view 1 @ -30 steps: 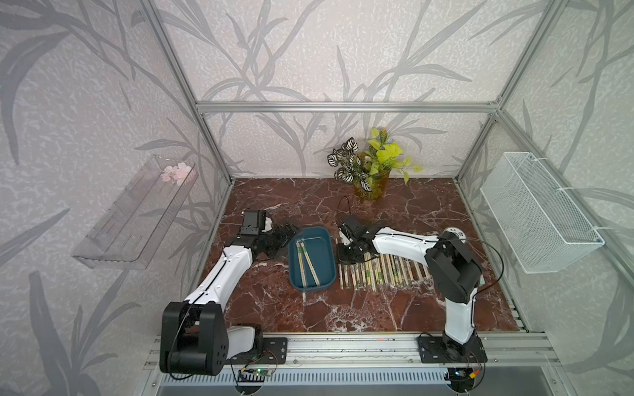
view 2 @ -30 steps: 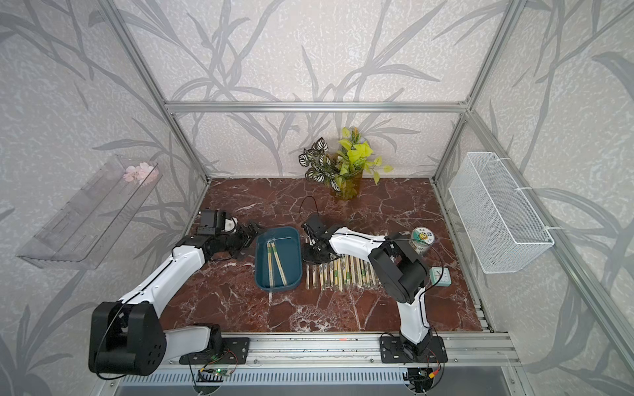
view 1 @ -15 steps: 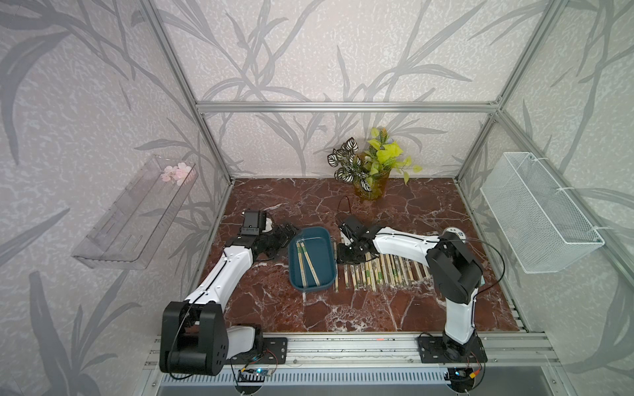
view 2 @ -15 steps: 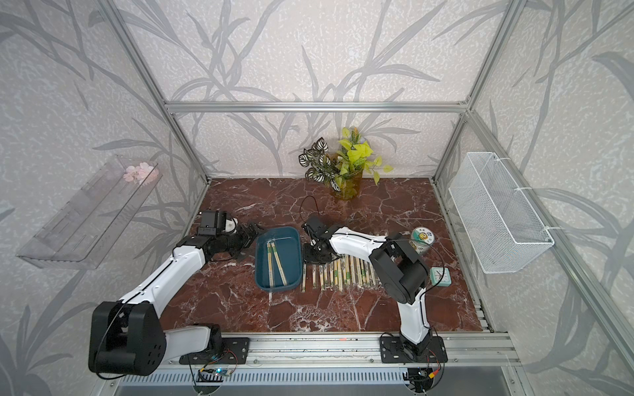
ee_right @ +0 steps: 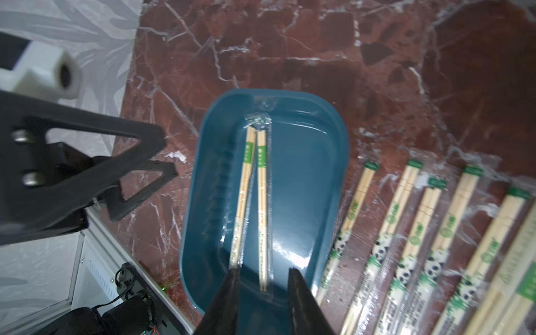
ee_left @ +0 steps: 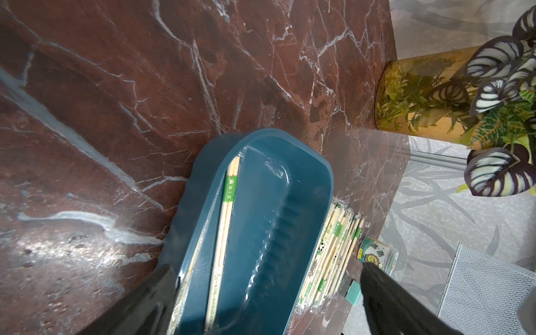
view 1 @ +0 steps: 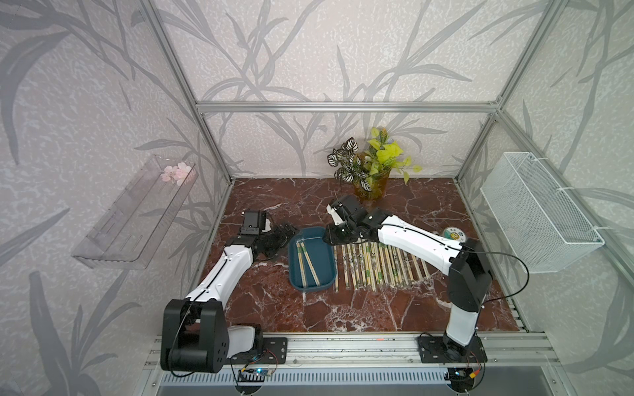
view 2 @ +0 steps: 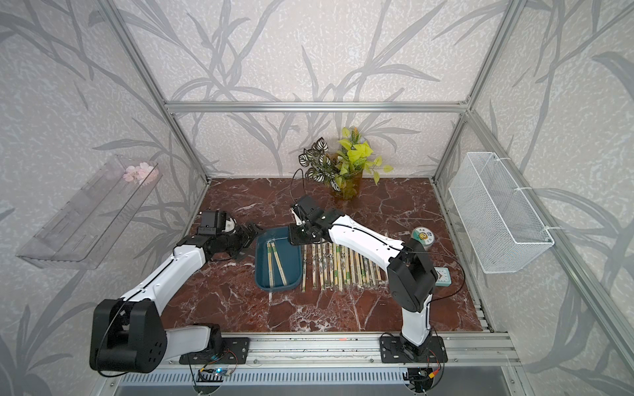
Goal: Take the paired disposable chopsticks out of the storage box
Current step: Pick up the paired disposable chopsticks from the storage box, then place the paired disposable chopsticks at the center of the board, then pick up the paired disposable chopsticks from the storage box, then place the paired disposable chopsticks at the center of the board, then reset both arms
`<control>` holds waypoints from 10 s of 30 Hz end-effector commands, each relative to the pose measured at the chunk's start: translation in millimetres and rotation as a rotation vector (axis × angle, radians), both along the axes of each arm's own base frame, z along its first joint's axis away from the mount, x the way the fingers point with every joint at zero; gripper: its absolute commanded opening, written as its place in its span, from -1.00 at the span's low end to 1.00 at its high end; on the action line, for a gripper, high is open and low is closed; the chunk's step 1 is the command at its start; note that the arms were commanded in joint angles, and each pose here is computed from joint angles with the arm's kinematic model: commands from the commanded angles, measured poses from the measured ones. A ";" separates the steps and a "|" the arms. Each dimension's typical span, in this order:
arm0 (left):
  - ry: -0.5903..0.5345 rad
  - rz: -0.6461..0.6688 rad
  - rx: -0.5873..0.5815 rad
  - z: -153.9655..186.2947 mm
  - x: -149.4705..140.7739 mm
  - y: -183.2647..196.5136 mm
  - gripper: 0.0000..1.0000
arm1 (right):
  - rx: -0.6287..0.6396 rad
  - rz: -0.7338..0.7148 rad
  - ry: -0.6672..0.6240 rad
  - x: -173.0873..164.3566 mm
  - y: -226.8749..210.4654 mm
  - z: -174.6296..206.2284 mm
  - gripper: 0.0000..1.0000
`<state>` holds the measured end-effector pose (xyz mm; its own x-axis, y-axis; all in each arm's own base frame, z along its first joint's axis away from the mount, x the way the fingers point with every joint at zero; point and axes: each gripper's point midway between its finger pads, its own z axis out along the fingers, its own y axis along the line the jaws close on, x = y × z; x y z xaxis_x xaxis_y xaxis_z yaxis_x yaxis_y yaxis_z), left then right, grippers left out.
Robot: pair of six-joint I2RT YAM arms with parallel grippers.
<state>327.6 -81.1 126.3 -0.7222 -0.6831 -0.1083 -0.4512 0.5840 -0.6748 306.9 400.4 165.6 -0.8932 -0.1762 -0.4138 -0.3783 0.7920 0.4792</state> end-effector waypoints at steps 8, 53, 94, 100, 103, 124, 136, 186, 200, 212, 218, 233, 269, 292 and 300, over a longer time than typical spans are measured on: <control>0.042 0.111 -0.002 -15.9 3.1 36.9 0.99 | -0.145 0.165 0.079 -22.3 45.6 -65.0 -0.36; 0.051 0.137 -0.033 -23.4 -2.2 49.2 0.99 | -0.569 0.163 -0.010 7.2 58.4 -168.9 -0.80; -0.048 -0.009 -0.057 20.1 6.2 5.2 0.99 | -0.101 -0.291 -0.021 58.1 -58.6 -5.2 -0.99; -0.024 -0.070 -0.043 12.9 -1.0 -19.5 0.99 | -0.120 -0.320 0.061 38.0 -77.1 -46.8 -0.98; -0.019 -0.084 -0.042 11.2 -3.1 -25.6 1.00 | -0.119 -0.340 0.105 29.2 -78.4 -68.7 -0.98; -0.018 -0.095 -0.027 11.6 -6.4 -26.5 0.99 | -0.223 -0.284 0.198 6.3 -58.6 -136.5 -0.79; -0.016 -0.099 -0.015 10.1 -6.4 -24.4 0.99 | -0.166 -0.287 0.111 12.5 -60.5 -84.0 -0.42; 0.044 0.185 -0.077 -13.0 2.4 67.6 0.99 | -0.527 0.130 -0.115 1.3 89.3 -155.3 -0.18; 0.040 0.182 -0.081 -11.8 0.9 67.2 0.99 | -0.532 0.137 -0.106 2.1 88.5 -158.6 -0.76; 0.021 0.171 -0.088 -6.4 4.2 65.8 0.99 | -0.431 0.089 -0.110 9.6 89.7 -105.2 -0.97; 0.011 0.169 -0.093 -3.2 6.5 65.7 0.99 | -0.359 0.060 -0.121 11.8 89.8 -73.2 -1.00; -0.006 0.155 -0.098 1.0 6.1 63.3 0.99 | -0.185 -0.045 -0.140 32.8 72.0 -1.7 -1.00; -0.009 0.069 -0.045 12.6 3.1 36.4 1.00 | -0.130 -0.323 0.090 12.2 -77.5 -89.5 -1.00; -0.185 0.063 0.314 61.3 30.4 81.1 0.99 | -0.055 -0.285 -0.214 48.2 -173.3 27.2 0.33; -0.398 0.133 0.693 96.3 40.0 130.9 0.99 | -0.200 -0.438 -0.436 74.4 -258.1 49.5 0.98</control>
